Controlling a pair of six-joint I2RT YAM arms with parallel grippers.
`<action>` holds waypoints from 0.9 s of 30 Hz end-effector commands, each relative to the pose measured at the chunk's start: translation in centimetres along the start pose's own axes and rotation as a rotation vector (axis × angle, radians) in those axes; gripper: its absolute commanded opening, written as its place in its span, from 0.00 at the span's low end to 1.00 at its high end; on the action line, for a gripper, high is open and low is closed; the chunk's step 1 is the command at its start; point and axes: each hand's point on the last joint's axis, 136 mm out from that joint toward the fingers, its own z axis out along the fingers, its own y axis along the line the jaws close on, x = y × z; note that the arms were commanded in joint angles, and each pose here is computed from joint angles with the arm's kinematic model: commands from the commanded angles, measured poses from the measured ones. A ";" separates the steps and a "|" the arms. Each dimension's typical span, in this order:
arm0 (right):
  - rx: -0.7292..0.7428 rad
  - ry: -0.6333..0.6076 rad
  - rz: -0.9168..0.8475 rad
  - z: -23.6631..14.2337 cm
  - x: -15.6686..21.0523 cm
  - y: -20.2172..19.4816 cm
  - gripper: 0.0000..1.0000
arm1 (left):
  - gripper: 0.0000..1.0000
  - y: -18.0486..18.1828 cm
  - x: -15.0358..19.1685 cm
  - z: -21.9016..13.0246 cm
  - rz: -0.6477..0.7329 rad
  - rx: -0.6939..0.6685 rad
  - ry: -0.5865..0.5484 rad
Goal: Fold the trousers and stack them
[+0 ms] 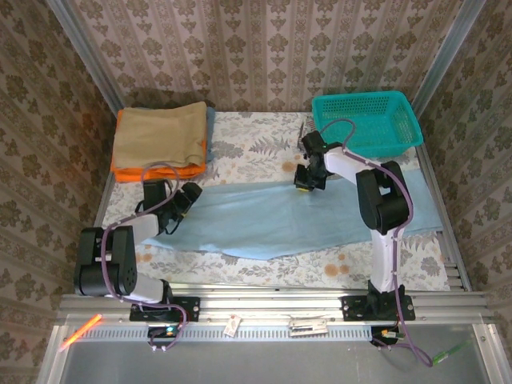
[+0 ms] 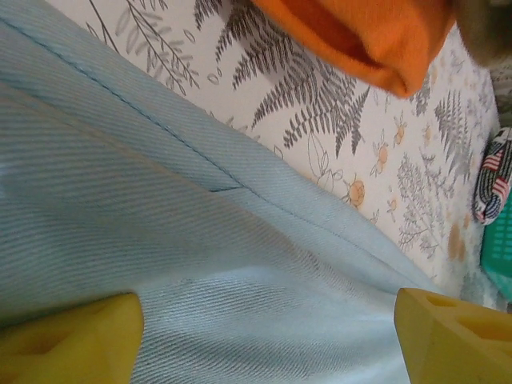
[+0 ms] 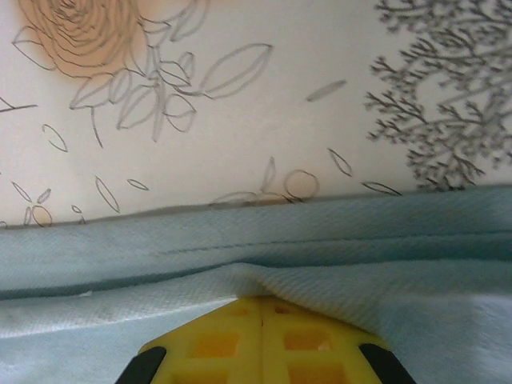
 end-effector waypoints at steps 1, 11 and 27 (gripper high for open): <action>0.074 0.018 0.041 -0.7 1.5 -2.9 0.00 | 0.82 5.0 -1.5 -0.2 -0.048 -0.177 -0.051; 0.003 0.049 -0.042 -0.1 7.8 2.3 0.01 | 0.83 6.2 -6.0 -5.0 -0.010 -0.342 -0.171; 0.036 -0.116 -0.029 -9.0 7.9 -3.7 0.05 | 0.88 -1.0 14.4 -5.6 0.402 -0.252 0.155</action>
